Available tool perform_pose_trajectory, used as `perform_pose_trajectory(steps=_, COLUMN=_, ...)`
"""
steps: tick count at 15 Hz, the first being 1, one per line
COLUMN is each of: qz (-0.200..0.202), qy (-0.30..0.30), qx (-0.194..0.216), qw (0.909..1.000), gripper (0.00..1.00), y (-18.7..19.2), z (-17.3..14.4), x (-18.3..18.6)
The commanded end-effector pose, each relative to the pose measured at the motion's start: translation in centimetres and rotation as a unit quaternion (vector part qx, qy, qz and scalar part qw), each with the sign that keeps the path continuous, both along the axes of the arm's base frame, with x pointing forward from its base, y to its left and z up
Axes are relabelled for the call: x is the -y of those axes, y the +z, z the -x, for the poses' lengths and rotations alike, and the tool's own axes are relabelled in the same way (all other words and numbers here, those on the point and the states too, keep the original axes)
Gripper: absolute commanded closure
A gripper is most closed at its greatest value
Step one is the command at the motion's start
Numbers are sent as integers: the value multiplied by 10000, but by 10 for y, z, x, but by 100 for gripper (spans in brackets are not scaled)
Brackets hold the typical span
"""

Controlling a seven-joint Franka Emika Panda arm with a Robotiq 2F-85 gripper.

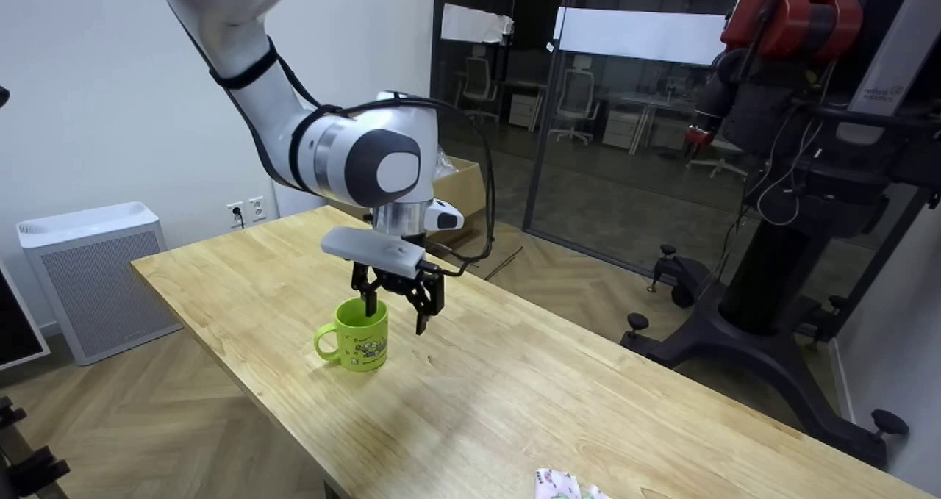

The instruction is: Move the mug to the right side of the table

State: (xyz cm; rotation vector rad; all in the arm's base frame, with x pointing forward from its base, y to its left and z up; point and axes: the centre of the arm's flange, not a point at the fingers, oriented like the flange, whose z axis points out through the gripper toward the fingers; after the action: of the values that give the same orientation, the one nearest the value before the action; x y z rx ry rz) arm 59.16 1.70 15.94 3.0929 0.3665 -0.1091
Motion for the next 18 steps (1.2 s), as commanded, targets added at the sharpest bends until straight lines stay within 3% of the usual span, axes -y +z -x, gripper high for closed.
perform_pose_trajectory(steps=1, qz=3, qy=167, qx=-140, qw=9998, gripper=25, y=-11, z=-24, x=-9)
perform_pose_trajectory(steps=3, qz=4, qy=233, qx=-175, qw=9996, gripper=32, y=-16, z=-27, x=-12)
perform_pose_trajectory(steps=9, qz=-23, qy=460, qx=-188, qw=9988, gripper=75, y=-19, z=-33, x=-20)
perform_pose_trajectory(steps=13, qz=-120, qy=741, qx=-213, qw=9970, gripper=99, y=-16, z=-33, x=-30)
perform_pose_trajectory(steps=15, qz=-196, qy=955, qx=-264, qw=9949, gripper=100, y=-15, z=-31, x=-33)
perform_pose_trajectory(steps=16, qz=-213, qy=1043, qx=-282, qw=9939, gripper=98, y=-15, z=-31, x=-34)
perform_pose_trajectory(steps=17, qz=-160, qy=873, qx=-245, qw=9957, gripper=90, y=-19, z=-21, x=-32)
perform_pose_trajectory(steps=18, qz=-173, qy=938, qx=-253, qw=9951, gripper=90, y=-19, z=-21, x=-33)
